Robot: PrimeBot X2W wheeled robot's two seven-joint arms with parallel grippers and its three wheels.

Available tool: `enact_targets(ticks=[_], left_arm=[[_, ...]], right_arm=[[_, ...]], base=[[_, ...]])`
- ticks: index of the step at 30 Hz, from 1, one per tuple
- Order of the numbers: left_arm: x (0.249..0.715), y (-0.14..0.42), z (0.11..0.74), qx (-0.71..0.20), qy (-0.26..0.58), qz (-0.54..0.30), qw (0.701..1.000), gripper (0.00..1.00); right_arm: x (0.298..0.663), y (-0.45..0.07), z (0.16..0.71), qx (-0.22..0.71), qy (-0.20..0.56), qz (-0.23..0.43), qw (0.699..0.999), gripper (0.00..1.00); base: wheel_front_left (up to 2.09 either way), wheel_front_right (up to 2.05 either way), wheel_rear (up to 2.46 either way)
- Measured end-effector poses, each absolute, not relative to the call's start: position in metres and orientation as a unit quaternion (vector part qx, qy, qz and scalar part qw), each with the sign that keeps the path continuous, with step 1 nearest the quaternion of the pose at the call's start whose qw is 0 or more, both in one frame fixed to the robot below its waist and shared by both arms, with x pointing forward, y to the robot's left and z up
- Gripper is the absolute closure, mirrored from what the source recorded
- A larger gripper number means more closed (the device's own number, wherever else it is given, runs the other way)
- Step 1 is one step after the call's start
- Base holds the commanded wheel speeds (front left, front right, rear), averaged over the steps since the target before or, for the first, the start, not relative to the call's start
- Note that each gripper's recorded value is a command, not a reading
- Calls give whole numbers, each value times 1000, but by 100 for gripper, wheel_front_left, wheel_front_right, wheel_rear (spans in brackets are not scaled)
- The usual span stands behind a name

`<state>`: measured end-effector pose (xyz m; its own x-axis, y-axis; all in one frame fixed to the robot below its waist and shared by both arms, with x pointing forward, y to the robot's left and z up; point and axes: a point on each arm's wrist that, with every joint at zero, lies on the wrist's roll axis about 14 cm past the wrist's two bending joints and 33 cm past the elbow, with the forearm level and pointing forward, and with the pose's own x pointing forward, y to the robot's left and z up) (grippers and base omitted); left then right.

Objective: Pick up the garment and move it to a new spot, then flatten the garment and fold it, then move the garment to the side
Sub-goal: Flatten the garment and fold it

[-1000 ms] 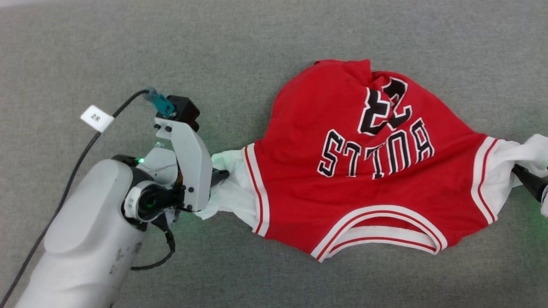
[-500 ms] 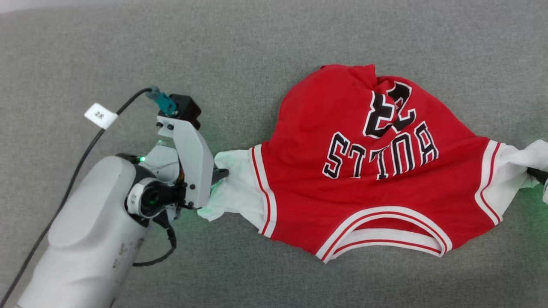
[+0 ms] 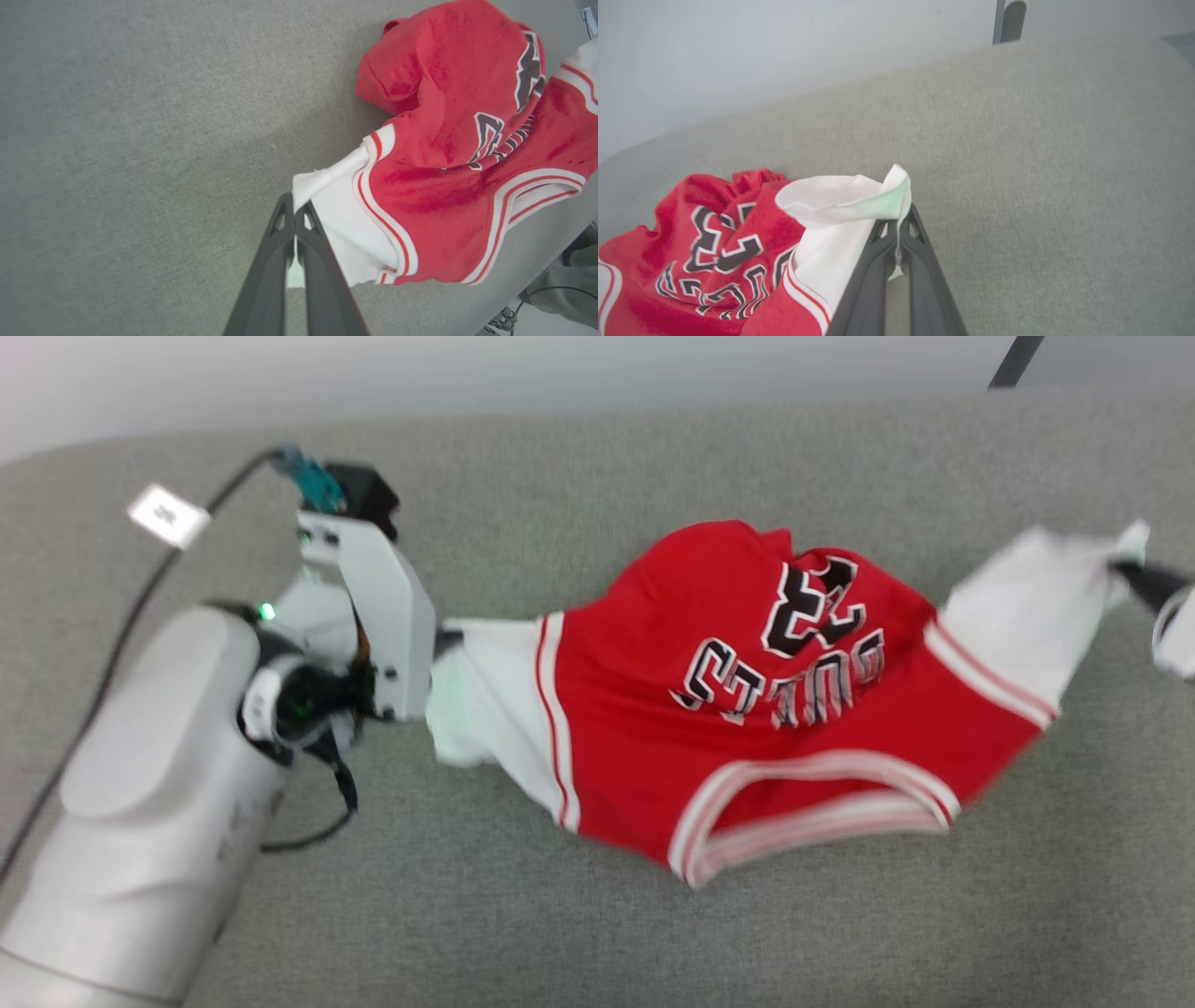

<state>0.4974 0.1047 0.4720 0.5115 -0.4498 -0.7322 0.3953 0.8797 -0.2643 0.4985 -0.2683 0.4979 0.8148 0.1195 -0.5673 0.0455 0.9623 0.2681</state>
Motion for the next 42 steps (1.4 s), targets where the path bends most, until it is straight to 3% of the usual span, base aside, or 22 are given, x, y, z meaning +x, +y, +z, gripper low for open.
enact_targets(ticks=[11,22,42], left_arm=[[530,120,604,12,273,-219,937,100],[539,151,718,39,134,-168,976,100],[568,180,779,47,17,-120,992,100]], right_arm=[[527,-234,651,110,106,69,986,100],[536,-215,773,75,-67,65,993,100],[568,-199,828,49,-191,68,978,100]], base=[[0,0,0],[0,0,0],[0,0,0]])
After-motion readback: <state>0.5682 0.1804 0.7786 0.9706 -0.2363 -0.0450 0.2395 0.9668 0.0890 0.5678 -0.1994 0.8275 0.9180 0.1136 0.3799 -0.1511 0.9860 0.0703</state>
